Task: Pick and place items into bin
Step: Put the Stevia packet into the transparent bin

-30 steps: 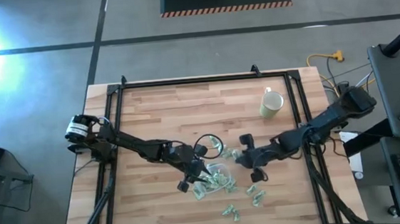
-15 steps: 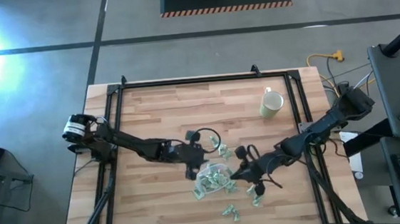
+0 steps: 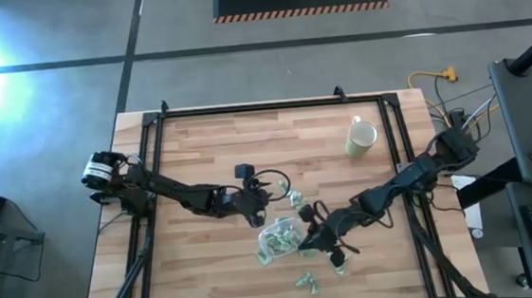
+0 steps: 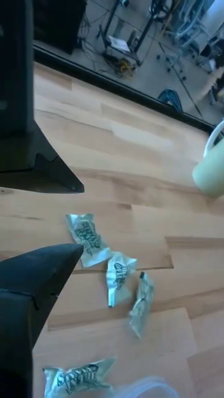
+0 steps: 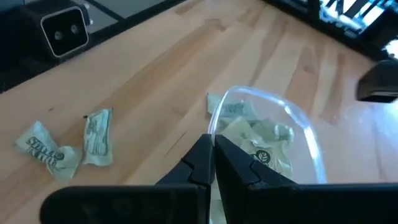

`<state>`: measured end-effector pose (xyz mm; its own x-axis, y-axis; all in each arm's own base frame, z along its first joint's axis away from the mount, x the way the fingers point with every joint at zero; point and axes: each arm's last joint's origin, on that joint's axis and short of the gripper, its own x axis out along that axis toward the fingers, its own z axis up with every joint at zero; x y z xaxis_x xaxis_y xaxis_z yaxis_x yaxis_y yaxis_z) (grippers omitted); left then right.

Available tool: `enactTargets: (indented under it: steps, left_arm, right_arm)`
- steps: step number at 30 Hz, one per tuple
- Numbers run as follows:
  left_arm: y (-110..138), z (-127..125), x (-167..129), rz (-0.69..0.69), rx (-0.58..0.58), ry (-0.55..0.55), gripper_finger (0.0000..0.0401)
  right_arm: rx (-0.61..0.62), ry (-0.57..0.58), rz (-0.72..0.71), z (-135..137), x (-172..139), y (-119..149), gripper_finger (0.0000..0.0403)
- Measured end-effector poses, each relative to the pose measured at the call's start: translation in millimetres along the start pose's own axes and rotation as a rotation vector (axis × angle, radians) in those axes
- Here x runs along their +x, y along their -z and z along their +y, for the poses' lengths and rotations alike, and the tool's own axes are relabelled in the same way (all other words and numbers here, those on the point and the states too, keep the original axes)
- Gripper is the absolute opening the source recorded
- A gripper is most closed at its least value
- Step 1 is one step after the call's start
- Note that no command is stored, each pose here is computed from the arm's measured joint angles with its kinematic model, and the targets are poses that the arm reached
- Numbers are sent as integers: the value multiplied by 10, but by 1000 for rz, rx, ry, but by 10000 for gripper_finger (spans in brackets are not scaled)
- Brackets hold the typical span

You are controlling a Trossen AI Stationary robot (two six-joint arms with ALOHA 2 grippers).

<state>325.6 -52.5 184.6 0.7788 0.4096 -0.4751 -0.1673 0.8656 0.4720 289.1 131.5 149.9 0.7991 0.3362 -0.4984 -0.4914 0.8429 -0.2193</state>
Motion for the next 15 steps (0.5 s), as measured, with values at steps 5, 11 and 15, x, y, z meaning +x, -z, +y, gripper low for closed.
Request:
enactTargets:
  steps: [5, 11, 15]
  left_arm:
    - [0, 1, 0, -1, -1, -4, 125]
    - [0, 1, 0, -1, -1, -4, 125]
    - [0, 1, 0, -1, -1, -3, 125]
  right_arm:
    - [14, 3, 34, -54, 106, 69, 9]
    - [101, 30, 59, -150, 87, 101, 9]
    - [127, 28, 69, -160, 79, 110, 12]
